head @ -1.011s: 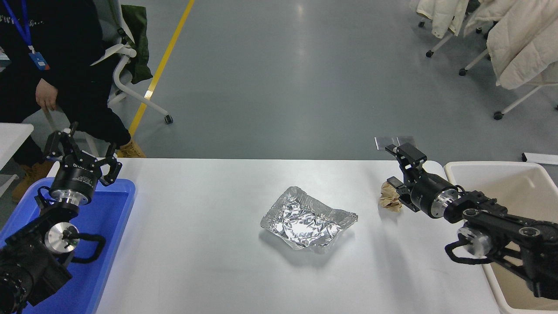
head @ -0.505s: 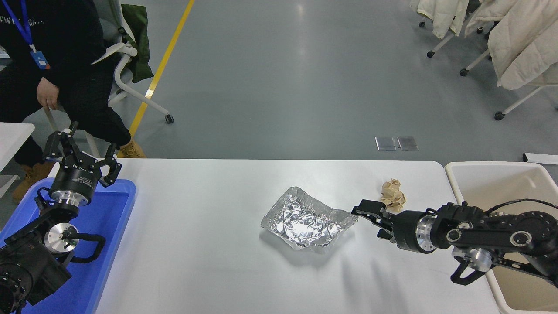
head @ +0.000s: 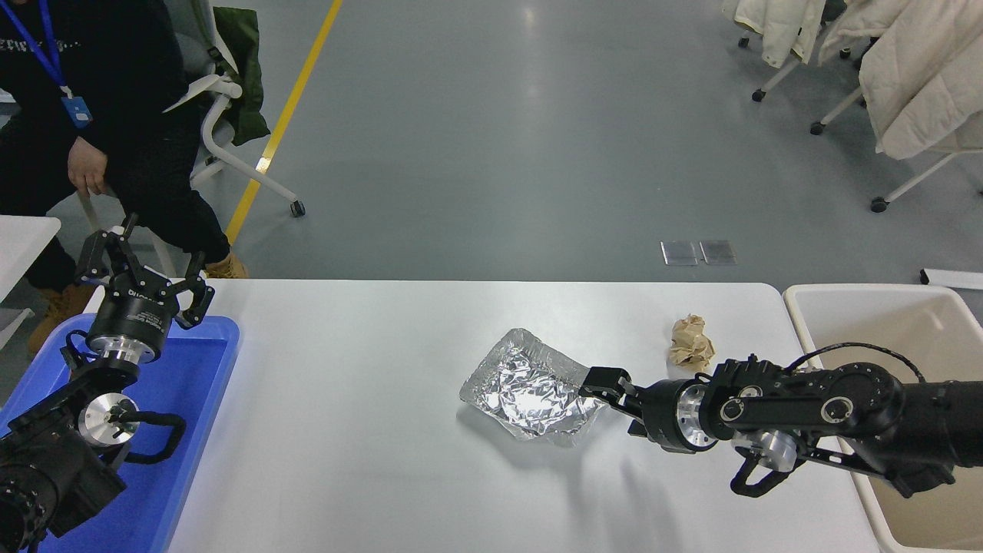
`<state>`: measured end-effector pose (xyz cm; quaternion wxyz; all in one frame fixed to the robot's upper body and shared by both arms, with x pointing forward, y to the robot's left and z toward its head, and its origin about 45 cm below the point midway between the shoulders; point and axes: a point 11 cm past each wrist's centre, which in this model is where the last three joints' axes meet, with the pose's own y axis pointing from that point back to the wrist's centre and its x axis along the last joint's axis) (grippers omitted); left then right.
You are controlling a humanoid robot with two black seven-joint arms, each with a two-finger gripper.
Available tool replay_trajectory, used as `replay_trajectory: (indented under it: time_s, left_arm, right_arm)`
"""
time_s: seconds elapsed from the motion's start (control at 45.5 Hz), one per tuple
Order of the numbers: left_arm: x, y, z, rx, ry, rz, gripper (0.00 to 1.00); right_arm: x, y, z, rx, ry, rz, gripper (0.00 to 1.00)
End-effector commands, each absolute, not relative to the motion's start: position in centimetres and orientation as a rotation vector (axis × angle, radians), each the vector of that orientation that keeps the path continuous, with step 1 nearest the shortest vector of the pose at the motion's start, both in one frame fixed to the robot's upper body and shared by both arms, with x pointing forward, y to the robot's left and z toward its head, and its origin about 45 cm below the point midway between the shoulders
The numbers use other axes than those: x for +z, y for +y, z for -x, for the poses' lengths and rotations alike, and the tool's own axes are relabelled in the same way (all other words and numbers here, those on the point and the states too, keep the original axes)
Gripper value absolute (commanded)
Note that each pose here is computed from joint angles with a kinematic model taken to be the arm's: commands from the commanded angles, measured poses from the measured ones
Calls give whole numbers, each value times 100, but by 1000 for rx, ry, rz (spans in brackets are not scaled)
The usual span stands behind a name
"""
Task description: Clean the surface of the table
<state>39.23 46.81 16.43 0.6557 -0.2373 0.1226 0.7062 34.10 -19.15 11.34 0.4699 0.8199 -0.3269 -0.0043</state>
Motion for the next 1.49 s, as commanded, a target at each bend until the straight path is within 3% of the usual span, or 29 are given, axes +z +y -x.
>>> replay_trajectory:
  time_s: [0.0, 0.571, 0.725, 0.835, 0.901, 1.033, 1.473]
  left_arm:
    - [1640, 4683, -3920, 1602, 278, 538, 100]
    - [1639, 4682, -3920, 1601, 278, 536, 100]
    - [1640, 4683, -3920, 1602, 278, 538, 100]
    - [1640, 4683, -3920, 1602, 278, 538, 100]
    - [1640, 4683, -3920, 1602, 278, 538, 100]
    - [1641, 4679, -3922, 1600, 279, 539, 100]
    - [1647, 4677, -3927, 1599, 278, 540, 100]
  right_arm:
    - [999, -1884, -3447, -2, -802, -1980, 99]
    - [776, -1732, -3575, 22, -804, -1935, 96]
    - [782, -1689, -3574, 45, -789, -1940, 82]
    - [738, -1628, -3525, 73, -759, -1945, 63]
    - [715, -1619, -3500, 70, -752, -1946, 45]
    - [717, -1610, -3500, 60, -753, -1945, 0]
    - [764, -1559, -3500, 33, -748, -1946, 0]
